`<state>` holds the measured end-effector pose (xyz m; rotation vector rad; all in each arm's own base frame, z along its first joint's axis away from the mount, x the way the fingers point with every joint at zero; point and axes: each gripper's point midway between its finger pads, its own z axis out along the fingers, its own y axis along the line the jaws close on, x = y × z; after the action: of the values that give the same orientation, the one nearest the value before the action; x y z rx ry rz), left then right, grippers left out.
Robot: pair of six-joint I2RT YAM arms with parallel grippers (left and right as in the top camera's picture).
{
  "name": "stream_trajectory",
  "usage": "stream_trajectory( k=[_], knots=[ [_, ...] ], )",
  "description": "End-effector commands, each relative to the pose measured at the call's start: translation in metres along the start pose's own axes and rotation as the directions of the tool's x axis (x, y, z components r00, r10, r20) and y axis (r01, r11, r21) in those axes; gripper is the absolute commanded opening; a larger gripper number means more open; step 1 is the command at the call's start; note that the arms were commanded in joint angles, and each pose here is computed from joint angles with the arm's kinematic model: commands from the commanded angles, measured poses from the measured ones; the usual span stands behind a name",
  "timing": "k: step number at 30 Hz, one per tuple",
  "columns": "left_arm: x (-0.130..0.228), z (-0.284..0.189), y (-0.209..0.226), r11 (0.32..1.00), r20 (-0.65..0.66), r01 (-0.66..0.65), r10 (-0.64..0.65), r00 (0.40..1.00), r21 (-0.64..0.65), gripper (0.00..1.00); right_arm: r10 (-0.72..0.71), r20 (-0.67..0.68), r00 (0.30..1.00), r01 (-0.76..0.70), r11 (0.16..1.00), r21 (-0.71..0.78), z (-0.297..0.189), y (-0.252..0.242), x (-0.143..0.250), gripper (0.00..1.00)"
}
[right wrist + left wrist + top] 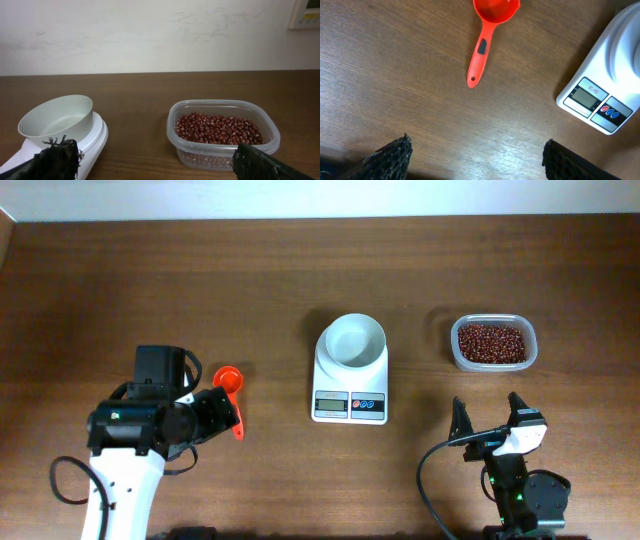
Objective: Scoop and weigh 50g on scale
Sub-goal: 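Lower the left gripper and close it on the red scoop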
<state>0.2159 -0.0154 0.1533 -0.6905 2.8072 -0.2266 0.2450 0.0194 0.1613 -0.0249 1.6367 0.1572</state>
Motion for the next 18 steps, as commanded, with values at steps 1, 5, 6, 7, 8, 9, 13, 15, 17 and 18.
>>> stream_trajectory(
  k=[1,5,6,7,8,9,13,15,17,18],
  knots=[
    [0.002,-0.001,-0.003,1.000,0.001,0.012,-0.012,1.000,0.023,0.87,0.002,-0.004,1.000,-0.003,1.000,-0.004,0.000,0.001,0.003,0.99],
    [0.008,0.000,-0.016,0.999,-0.002,-0.022,0.023,1.000,0.038,0.87,0.002,-0.004,1.000,-0.003,1.000,-0.004,0.000,0.001,0.003,0.99],
    [0.009,0.000,-0.019,0.998,0.000,-0.034,0.034,0.999,0.044,0.87,0.002,-0.004,1.000,-0.003,1.000,-0.004,0.000,0.001,0.003,0.99],
    [0.010,0.000,-0.021,0.998,0.000,-0.033,0.034,0.999,0.047,0.87,0.002,-0.004,1.000,-0.003,1.000,-0.004,0.000,0.001,0.003,0.99],
    [0.010,0.000,-0.024,0.998,0.000,-0.029,0.029,1.000,0.051,0.87,0.002,-0.004,1.000,-0.003,1.000,-0.004,0.000,0.001,0.003,0.99],
    [0.011,0.000,-0.024,0.998,-0.001,-0.022,0.022,1.000,0.051,0.87,0.002,-0.004,1.000,-0.003,1.000,-0.004,0.000,0.001,0.003,0.99],
    [0.011,0.000,-0.024,0.998,-0.001,-0.022,0.023,1.000,0.051,0.87,0.002,-0.004,1.000,-0.003,1.000,-0.004,0.000,0.001,0.003,0.99],
    [0.011,0.000,-0.024,0.998,-0.001,-0.022,0.023,1.000,0.051,0.86,0.002,-0.004,1.000,-0.003,1.000,-0.004,0.000,0.001,0.003,0.99],
    [0.011,0.000,-0.024,0.998,-0.001,-0.023,0.023,1.000,0.051,0.86,0.002,-0.004,1.000,-0.003,1.000,-0.004,0.000,0.001,0.003,0.99],
    [0.011,0.000,-0.024,0.998,-0.001,-0.022,0.023,1.000,0.051,0.86,0.002,-0.004,1.000,-0.003,1.000,-0.004,0.000,0.001,0.003,0.99]
  ],
)
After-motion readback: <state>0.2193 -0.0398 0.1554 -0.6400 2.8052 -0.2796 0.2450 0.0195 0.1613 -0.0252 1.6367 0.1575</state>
